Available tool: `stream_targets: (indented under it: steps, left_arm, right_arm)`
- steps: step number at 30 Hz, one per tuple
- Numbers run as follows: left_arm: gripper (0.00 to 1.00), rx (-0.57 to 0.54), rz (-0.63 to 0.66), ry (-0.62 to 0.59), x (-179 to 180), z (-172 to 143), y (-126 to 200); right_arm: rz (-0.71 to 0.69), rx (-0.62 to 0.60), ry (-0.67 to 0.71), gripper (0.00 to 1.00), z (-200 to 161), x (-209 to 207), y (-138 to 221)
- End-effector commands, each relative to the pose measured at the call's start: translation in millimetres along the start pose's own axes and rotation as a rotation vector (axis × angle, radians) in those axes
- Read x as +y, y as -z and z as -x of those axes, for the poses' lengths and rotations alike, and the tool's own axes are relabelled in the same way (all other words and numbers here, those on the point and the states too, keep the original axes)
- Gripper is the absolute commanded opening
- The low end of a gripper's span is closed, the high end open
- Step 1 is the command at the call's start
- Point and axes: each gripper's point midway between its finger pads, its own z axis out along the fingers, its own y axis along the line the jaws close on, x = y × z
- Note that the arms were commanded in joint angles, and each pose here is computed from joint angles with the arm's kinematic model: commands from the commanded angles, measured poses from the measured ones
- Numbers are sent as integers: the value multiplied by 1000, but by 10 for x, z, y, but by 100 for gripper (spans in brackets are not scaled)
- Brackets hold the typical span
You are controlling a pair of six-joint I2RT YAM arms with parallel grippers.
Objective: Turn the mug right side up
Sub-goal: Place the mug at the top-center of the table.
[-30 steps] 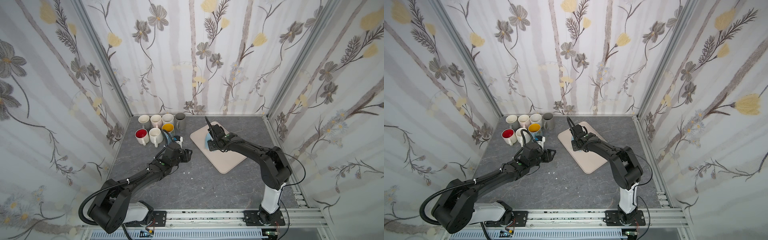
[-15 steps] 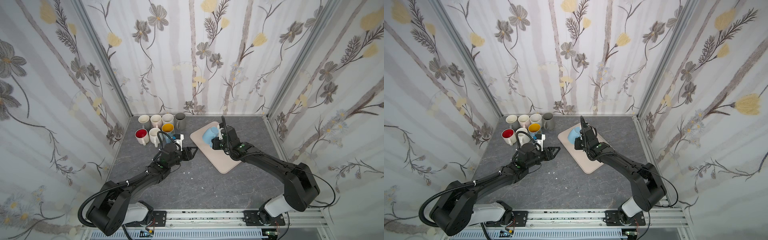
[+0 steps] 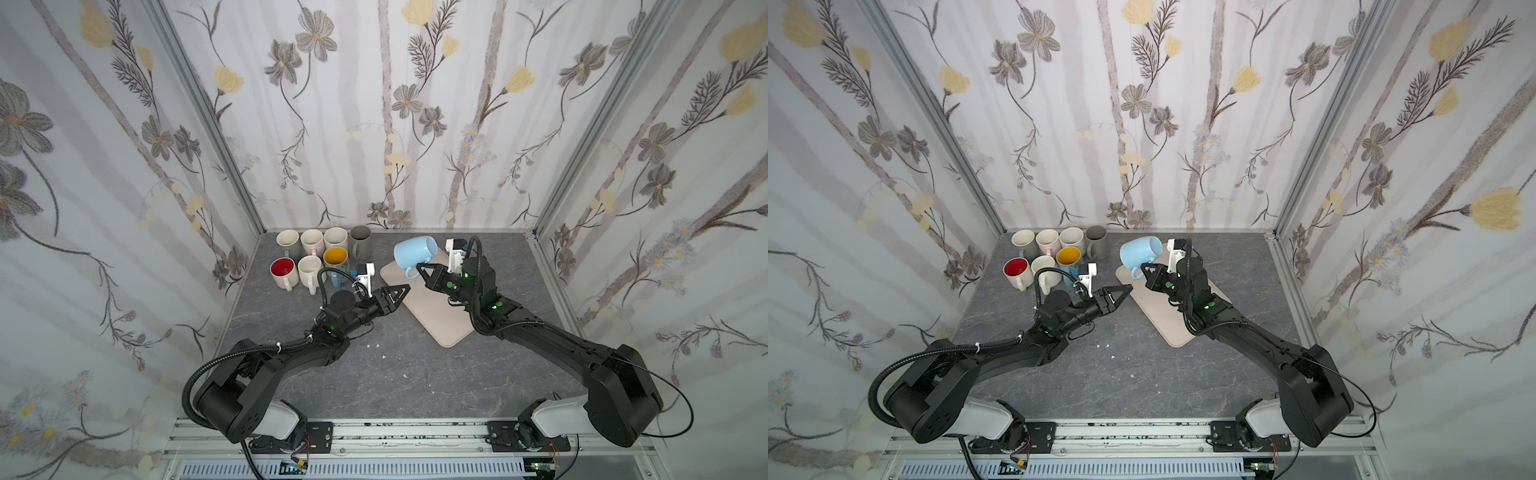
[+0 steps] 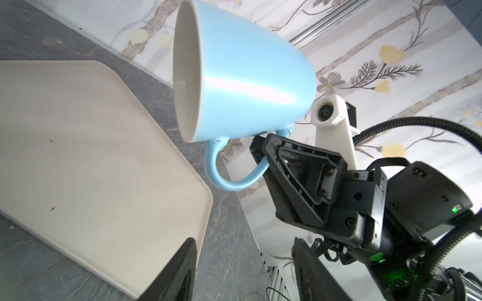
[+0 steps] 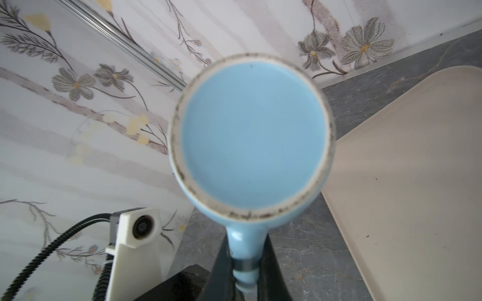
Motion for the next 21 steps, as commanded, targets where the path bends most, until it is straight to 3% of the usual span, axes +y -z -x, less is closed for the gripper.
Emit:
stream_targets:
  steps: [1, 10, 15, 21]
  left_arm:
    - [59, -61, -163, 39, -371, 177, -9]
    - [57, -125, -311, 187, -497, 543, -4]
    - [52, -61, -311, 231, -482, 603, -152]
    - [35, -3, -373, 274, -589, 603, -231]
  right_arm:
    - [264, -84, -77, 0, 253, 547, 83]
    - [398, -55, -167, 0, 233, 745, 112]
    - [427, -39, -186, 0, 202, 768, 96]
    - [412, -13, -185, 0, 113, 688, 47]
